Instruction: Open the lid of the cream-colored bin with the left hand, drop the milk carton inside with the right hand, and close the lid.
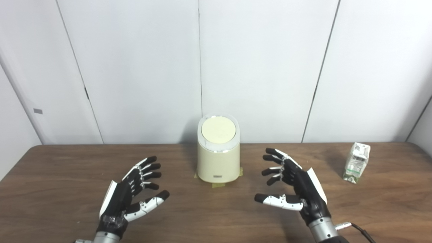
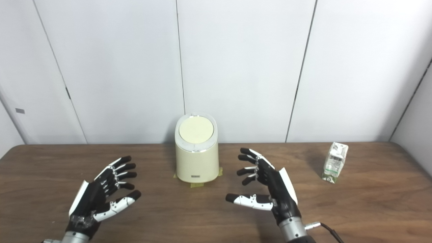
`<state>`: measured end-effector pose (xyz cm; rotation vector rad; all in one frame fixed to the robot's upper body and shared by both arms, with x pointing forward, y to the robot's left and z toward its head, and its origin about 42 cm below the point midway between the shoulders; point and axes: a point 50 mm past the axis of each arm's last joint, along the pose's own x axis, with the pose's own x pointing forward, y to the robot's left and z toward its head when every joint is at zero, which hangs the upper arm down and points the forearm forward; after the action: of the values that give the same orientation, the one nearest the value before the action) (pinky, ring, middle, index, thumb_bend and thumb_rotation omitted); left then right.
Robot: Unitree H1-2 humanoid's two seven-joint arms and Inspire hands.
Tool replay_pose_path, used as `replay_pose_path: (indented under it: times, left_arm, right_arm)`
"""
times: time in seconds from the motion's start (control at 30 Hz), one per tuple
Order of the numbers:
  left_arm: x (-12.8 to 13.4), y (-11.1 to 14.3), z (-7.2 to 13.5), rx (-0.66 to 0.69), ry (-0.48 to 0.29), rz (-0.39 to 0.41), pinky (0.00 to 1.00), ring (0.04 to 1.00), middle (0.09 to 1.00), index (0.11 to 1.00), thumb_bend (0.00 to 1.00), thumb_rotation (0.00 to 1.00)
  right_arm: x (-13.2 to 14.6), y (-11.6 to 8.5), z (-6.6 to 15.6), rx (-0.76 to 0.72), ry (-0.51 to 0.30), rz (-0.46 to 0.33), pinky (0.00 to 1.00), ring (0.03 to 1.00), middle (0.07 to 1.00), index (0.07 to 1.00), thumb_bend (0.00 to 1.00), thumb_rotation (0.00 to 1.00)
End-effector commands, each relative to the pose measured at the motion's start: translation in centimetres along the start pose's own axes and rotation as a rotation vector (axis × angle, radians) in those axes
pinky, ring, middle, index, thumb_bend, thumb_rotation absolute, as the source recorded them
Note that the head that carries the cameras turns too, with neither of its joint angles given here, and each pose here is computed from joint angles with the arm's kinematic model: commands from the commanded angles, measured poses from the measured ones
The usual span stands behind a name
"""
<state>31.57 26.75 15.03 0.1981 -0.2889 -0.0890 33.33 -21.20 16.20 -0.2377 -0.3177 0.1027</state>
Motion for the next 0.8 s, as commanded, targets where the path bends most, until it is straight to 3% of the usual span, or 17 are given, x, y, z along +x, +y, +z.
replay_pose_path:
  times: [0.0,0.13,0.5,0.77]
  left_arm:
    - [1.5,0.4,1.4,0.016,-0.077,0.004,0.62,0.754,0.813,0.859,0.67,0.15]
    - [1.5,0.4,1.4,0.016,-0.077,0.004,0.63,0.758,0.813,0.852,0.67,0.17]
    - [2.3,-1.2,2.8,0.025,-0.111,0.033,0.68,0.793,0.836,0.91,0.79,0.37]
    - [6.5,-2.4,6.1,0.075,-0.123,0.063,0.89,0.933,0.949,0.998,0.85,0.42]
  right_arm:
    - [1.3,-0.2,1.9,-0.008,-0.102,-0.016,0.47,0.624,0.787,0.812,0.71,0.19]
    - [1.5,-0.1,1.7,-0.013,-0.102,-0.014,0.47,0.626,0.787,0.815,0.7,0.19]
    - [1.9,-0.1,1.2,-0.015,-0.104,-0.006,0.47,0.62,0.79,0.821,0.69,0.19]
    - [1.8,-0.2,1.0,-0.014,-0.103,-0.005,0.45,0.613,0.795,0.821,0.67,0.17]
